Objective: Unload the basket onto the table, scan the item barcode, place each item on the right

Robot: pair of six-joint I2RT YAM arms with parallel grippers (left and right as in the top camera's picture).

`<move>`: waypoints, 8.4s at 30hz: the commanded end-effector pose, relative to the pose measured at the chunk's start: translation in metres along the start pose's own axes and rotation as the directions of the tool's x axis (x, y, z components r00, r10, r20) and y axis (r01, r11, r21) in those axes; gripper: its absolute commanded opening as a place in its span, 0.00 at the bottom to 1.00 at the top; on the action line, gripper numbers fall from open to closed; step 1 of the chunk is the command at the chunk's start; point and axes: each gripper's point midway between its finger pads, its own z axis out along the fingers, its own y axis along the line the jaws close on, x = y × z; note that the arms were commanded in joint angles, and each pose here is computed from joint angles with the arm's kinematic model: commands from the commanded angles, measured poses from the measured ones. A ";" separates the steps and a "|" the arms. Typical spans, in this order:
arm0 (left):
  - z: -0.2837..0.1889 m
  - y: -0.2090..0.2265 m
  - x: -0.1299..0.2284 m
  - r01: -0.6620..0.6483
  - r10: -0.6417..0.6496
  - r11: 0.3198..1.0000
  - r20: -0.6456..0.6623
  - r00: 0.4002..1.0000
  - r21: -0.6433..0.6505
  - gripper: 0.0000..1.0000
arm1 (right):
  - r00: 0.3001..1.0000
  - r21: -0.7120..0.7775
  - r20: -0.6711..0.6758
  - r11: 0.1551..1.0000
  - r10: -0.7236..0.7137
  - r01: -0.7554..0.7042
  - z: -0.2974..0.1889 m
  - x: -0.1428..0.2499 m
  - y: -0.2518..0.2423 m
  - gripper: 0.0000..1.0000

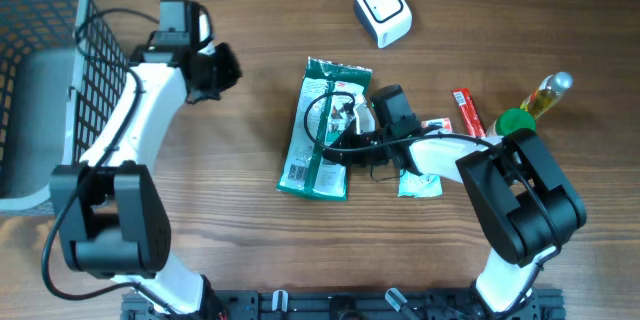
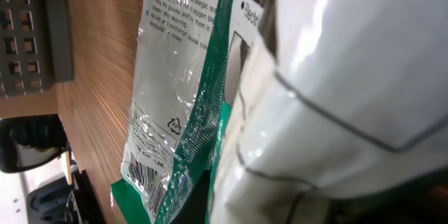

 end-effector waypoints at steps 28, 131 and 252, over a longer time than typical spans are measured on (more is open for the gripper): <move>-0.003 0.052 -0.006 -0.112 0.114 0.971 -0.005 0.993 -0.209 1.00 | 0.862 0.407 0.006 0.788 -0.507 0.461 -0.121 -0.115 0.092 0.04; -0.003 0.052 -0.006 -0.112 0.114 0.971 -0.005 0.994 -0.209 1.00 | 0.980 0.830 0.197 0.538 -0.038 -0.146 -0.274 -0.081 -0.093 1.00; -0.003 0.052 -0.006 -0.112 0.114 0.971 -0.005 0.994 -0.209 1.00 | 0.190 0.674 0.700 0.725 -0.688 0.144 -0.293 0.031 0.000 1.00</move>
